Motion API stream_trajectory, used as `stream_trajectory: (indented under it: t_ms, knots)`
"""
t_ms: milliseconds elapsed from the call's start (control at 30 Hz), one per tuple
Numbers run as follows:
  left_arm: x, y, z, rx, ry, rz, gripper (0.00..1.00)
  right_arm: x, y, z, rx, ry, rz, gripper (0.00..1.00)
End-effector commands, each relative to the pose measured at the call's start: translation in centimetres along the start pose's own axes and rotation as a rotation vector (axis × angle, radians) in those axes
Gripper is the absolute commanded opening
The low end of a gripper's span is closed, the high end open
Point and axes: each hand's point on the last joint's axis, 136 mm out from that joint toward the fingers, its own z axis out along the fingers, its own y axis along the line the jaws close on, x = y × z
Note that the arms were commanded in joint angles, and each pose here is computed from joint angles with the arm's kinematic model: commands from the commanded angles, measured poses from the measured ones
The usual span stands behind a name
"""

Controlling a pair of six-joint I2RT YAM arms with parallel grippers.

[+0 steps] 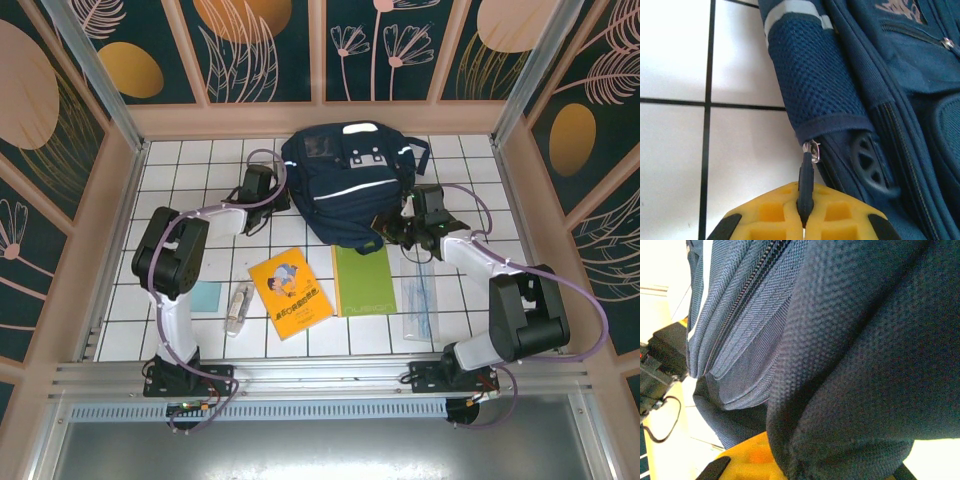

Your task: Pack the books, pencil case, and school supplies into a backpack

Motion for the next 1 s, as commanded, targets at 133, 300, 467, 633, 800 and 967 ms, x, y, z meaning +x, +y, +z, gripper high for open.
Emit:
stream_trajectory:
  t_ms: [133, 300, 467, 633, 800, 967]
  knots:
    - [-4.7, 2.0, 0.8, -0.080, -0.193, 0.011, 0.00, 1.2, 3.3, 0.2, -0.096, 0.035, -0.095, 0.00]
    - [-5.6, 2.7, 1.2, -0.103, -0.204, -0.011, 0.04, 1.7, 4.1, 0.5, -0.098, 0.056, -0.114, 0.00]
    - [-5.3, 1.7, -1.0, -0.078, -0.148, -0.043, 0.74, 1.9, 4.8, -0.1, -0.061, 0.059, -0.117, 0.66]
    - [-5.3, 0.7, -6.6, -0.080, -0.111, -0.074, 0.99, 3.6, 4.9, -1.3, -0.005, 0.120, -0.119, 0.85]
    - [-2.7, 0.9, -11.8, -0.075, -0.053, -0.134, 0.99, 7.5, 4.6, -2.4, 0.095, 0.260, -0.173, 0.92]
    - [3.1, 2.0, -14.5, -0.051, 0.072, -0.228, 0.99, 10.9, 6.4, -2.2, 0.060, 0.338, -0.259, 0.91]
